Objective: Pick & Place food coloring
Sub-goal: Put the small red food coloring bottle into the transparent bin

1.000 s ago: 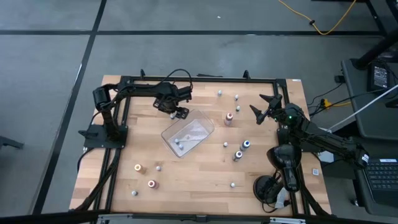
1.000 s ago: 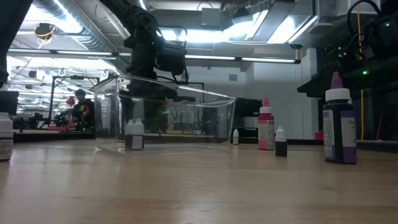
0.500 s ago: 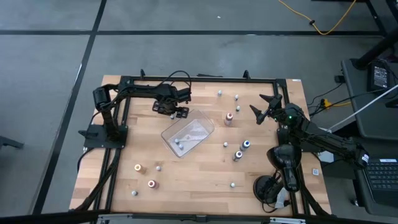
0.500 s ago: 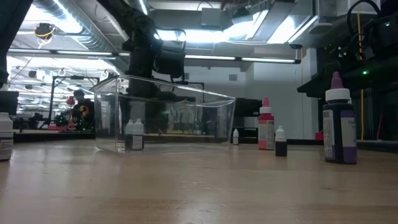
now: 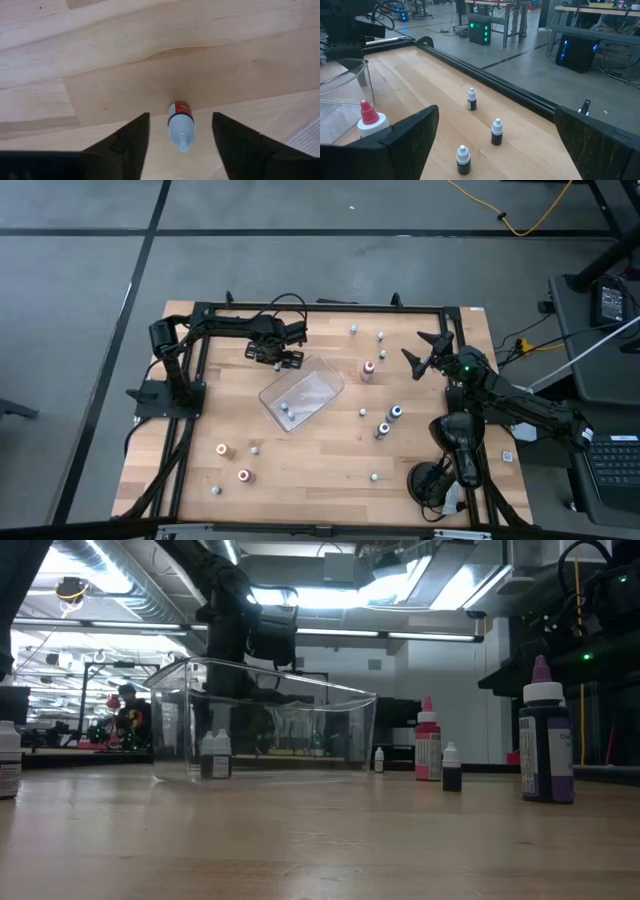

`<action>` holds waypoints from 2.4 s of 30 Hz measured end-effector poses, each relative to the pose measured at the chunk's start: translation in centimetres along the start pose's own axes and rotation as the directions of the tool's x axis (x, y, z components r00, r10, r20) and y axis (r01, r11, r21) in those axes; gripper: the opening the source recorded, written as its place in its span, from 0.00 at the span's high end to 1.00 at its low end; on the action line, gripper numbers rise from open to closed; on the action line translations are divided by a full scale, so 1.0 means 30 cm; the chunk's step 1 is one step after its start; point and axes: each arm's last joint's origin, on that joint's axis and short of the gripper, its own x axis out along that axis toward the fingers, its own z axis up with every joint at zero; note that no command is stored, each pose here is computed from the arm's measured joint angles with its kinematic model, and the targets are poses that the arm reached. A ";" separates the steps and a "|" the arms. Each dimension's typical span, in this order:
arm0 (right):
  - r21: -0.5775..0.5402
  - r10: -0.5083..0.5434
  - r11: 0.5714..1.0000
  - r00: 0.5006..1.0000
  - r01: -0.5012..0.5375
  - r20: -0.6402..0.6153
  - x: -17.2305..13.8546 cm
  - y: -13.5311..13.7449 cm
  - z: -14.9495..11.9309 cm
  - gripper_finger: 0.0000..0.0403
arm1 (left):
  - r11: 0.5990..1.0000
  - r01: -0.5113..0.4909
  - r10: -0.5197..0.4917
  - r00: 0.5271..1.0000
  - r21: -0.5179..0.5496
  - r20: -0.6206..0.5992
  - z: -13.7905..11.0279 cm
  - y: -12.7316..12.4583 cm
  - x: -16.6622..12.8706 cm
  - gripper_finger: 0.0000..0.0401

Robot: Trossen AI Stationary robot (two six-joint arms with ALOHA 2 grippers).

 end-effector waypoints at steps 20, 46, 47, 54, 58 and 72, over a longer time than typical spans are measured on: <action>0.000 0.000 1.000 1.000 0.000 0.000 0.000 0.000 0.000 0.02 | 0.997 -0.007 0.009 0.999 0.076 -0.032 -0.007 0.007 -0.003 0.85; 0.000 0.000 1.000 1.000 0.000 0.000 0.000 0.000 0.000 0.02 | 0.944 0.102 -0.160 0.973 0.315 0.166 -0.109 0.089 -0.432 0.86; 0.000 0.000 1.000 1.000 0.000 0.000 0.000 0.000 0.000 0.02 | 0.936 0.105 -0.171 0.970 0.336 0.173 -0.115 0.084 -0.452 0.86; 0.001 0.000 1.000 1.000 0.000 -0.001 0.000 0.000 0.000 0.02 | 0.874 0.136 -0.249 0.950 0.466 0.188 -0.161 0.016 -0.549 0.86; 0.000 0.000 1.000 1.000 0.000 0.000 0.000 0.000 0.000 0.02 | 0.835 0.147 -0.276 0.946 0.530 0.172 -0.189 -0.042 -0.563 0.86; 0.000 0.000 1.000 1.000 0.000 0.000 0.000 0.000 0.000 0.02 | 0.771 0.113 -0.187 0.981 0.626 0.053 -0.300 -0.202 -0.473 0.86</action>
